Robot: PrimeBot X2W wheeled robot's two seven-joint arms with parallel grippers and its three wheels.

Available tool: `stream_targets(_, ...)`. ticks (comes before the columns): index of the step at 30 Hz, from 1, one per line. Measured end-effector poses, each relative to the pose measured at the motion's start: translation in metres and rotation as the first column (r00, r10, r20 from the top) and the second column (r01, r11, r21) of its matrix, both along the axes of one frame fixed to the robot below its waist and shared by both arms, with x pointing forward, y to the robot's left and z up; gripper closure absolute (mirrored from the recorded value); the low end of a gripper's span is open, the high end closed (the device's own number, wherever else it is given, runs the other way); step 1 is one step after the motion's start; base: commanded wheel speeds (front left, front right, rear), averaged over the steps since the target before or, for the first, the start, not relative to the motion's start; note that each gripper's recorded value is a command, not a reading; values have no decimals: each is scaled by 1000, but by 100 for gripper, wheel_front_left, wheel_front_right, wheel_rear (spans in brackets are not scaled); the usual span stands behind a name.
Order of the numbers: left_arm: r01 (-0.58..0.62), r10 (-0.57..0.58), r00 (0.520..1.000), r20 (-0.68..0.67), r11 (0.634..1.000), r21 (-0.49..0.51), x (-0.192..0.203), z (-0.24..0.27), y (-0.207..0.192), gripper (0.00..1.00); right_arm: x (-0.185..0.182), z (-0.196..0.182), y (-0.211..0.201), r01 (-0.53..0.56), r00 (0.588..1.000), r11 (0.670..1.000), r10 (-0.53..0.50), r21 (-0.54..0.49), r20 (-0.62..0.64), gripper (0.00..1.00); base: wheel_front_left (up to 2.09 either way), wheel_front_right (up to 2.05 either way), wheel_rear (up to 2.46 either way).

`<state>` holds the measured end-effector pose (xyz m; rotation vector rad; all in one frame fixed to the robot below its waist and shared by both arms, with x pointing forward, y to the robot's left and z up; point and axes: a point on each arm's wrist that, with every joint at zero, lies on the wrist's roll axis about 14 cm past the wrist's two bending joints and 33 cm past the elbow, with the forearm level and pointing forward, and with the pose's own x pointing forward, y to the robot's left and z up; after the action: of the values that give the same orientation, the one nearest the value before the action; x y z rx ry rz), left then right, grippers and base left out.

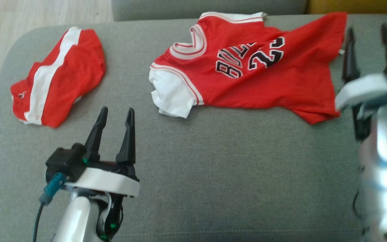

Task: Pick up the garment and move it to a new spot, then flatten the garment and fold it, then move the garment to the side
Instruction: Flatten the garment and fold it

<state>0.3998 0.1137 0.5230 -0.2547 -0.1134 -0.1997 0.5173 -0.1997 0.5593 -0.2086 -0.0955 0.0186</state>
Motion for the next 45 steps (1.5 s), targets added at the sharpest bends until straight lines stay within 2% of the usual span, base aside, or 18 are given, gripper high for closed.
stream_targets(10,25,-25,1000,4,1000,-5,-3,2,-10,0,-75,-59,4,0,996,981,16,192,-85,0,0,0,0)
stream_targets(15,50,-50,999,-10,999,-7,1,-4,-19,0,-89,-66,4,8,994,976,15,218,-104,0,0,0,0)
stream_targets(23,92,-90,994,-68,995,24,8,-26,-31,0,-87,-53,-4,19,997,977,-4,212,-74,0,0,0,0)
stream_targets(29,140,-119,979,-166,983,121,25,-64,-40,0,-89,-62,-9,37,995,978,-16,206,-100,0,0,0,0)
stream_targets(33,163,-111,961,-254,967,196,46,-95,-36,0,-88,-71,-11,46,991,979,-20,199,-129,0,0,0,0)
stream_targets(40,163,-73,949,-306,946,279,100,-113,-30,0,-84,-81,-16,60,988,981,-32,184,-152,0,0,0,0)
stream_targets(45,202,-62,912,-406,929,312,107,-149,-27,0,-82,-84,-24,81,986,982,-54,172,-157,0,0,0,0)
